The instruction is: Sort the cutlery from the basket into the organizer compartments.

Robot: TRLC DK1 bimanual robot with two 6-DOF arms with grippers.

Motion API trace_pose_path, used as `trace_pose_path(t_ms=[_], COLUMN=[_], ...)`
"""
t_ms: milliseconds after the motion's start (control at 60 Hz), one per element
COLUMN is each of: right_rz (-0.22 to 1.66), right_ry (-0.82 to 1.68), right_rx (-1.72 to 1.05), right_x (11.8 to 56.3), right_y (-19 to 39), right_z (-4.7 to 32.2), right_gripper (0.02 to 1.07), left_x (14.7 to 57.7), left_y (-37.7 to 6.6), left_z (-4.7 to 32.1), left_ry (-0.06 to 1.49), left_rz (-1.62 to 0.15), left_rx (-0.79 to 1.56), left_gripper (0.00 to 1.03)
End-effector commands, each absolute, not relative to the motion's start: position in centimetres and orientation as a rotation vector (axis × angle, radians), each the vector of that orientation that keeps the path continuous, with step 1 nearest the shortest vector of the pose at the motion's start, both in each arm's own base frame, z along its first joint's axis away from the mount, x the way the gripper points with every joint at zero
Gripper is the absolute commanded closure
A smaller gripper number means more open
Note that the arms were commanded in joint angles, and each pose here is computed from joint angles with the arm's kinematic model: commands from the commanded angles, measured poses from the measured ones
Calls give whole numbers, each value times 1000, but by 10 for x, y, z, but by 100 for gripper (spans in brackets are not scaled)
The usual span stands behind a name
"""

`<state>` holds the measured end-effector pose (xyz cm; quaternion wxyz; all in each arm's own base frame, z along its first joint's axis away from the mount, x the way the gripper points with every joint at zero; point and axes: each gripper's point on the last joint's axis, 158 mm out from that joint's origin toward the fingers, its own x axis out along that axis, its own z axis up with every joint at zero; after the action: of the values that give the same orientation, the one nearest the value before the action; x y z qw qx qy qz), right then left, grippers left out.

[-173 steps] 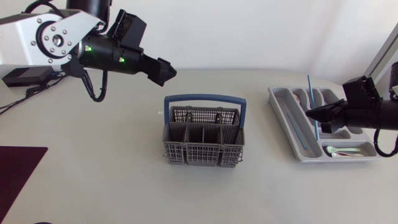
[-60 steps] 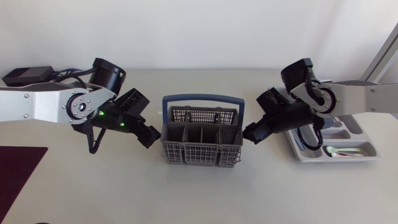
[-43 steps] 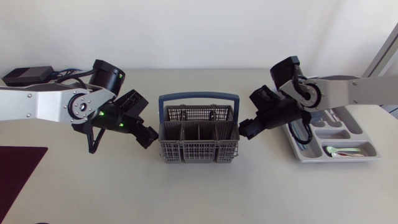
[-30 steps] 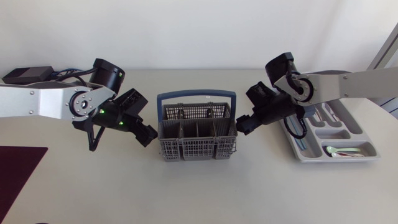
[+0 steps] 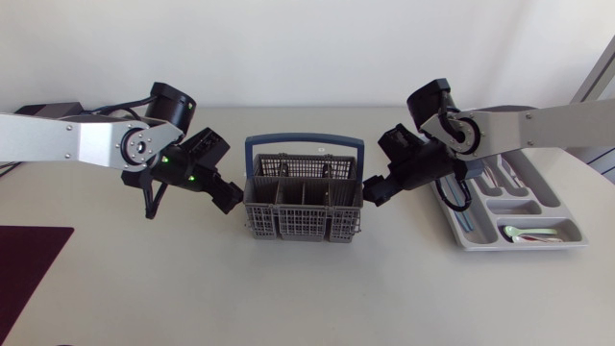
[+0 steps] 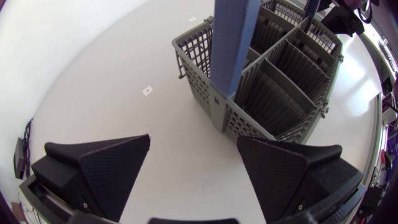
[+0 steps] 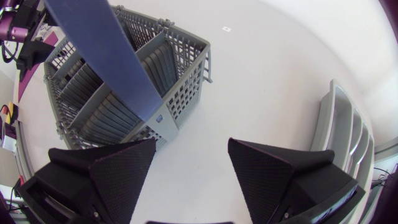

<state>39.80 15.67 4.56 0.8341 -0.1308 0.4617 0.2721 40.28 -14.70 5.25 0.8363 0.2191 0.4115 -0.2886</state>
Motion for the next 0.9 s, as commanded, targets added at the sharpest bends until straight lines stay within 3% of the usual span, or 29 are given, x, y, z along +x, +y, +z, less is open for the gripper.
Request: trace_pose_path(t_ms=[0,750,883], right_rz=[598,551,551], right_ry=[992,948,959], right_rx=[-253,-276,-280], right_x=[395,412,408], right_y=[167,155,153], right_z=[42,48,43], right_gripper=[21,18,11], left_x=[406,391,392], left_y=[-156,-162,-160], left_z=[52,50,51], left_ry=[860,870,866], left_rz=[-640,-661,-656], left_rx=[458,464,463], left_gripper=[6,6,5])
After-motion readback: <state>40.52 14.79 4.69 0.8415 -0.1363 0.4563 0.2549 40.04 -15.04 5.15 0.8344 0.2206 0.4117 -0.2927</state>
